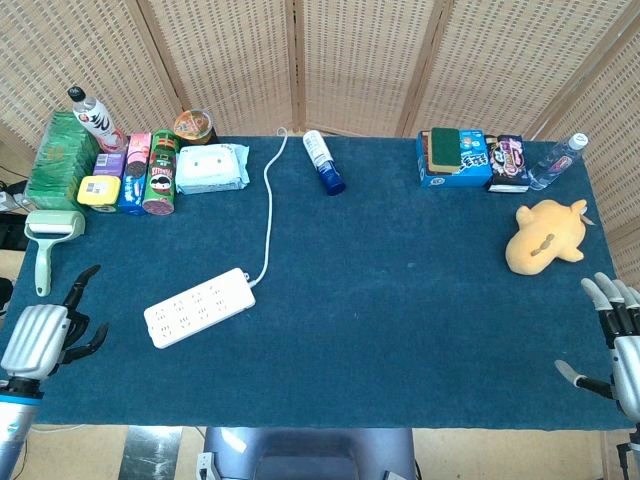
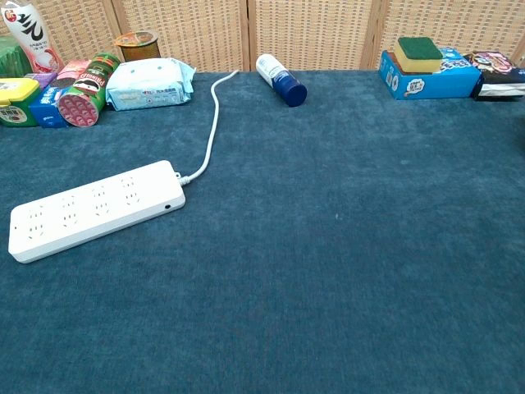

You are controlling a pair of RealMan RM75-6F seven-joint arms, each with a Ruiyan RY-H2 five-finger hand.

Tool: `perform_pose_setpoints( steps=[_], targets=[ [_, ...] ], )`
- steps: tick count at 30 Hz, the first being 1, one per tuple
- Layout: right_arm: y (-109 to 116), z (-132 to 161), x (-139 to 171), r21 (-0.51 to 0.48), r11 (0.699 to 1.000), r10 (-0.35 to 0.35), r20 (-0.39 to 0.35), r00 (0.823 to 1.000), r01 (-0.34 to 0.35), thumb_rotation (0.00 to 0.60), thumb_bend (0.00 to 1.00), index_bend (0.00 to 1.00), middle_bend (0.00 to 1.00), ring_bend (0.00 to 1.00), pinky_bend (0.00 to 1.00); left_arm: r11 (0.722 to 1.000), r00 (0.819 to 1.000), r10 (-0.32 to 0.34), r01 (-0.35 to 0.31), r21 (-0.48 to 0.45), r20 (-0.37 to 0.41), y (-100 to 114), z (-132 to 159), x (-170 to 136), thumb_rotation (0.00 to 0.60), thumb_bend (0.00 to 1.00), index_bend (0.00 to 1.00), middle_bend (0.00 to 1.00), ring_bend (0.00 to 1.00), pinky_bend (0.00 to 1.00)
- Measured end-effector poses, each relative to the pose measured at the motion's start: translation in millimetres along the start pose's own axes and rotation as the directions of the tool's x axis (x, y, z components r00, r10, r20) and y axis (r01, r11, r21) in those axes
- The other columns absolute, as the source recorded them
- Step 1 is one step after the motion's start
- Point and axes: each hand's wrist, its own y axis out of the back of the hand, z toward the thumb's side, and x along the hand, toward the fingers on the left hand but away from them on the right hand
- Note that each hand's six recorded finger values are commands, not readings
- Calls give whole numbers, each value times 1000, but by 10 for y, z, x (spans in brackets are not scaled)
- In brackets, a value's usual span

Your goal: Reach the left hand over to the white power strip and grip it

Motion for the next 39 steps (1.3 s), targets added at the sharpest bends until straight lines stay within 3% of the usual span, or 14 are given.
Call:
perform_pose_setpoints(
  steps=[3,5,24,39],
  targets=[
    [-2,-2,3,1,1000,3,1,1000,-3,600,0,31,12,0,0,999,999,-36,36,-26,-5,-134,90,128,600,625,238,1000,1000,1000],
    [-7,-1,3,0,1000,6,0,1000,-6,600,0,31,12,0,0,997,998,-58,57,-43,-11,-247,154,201,600,626,267,1000,1000,1000],
    [-57,-41,-39,3,1000,27,11,1000,-27,600,0,31,12,0,0,981,982,-191,191,30,3,-839,853,757,600,624,270,1000,1000,1000],
    [-88,-45,-58,-2,999,43,11,999,-43,600,0,31,12,0,0,932,932,-347,355,67,-108,-1321,1170,1060,600,623,270,1000,1000,1000]
  ],
)
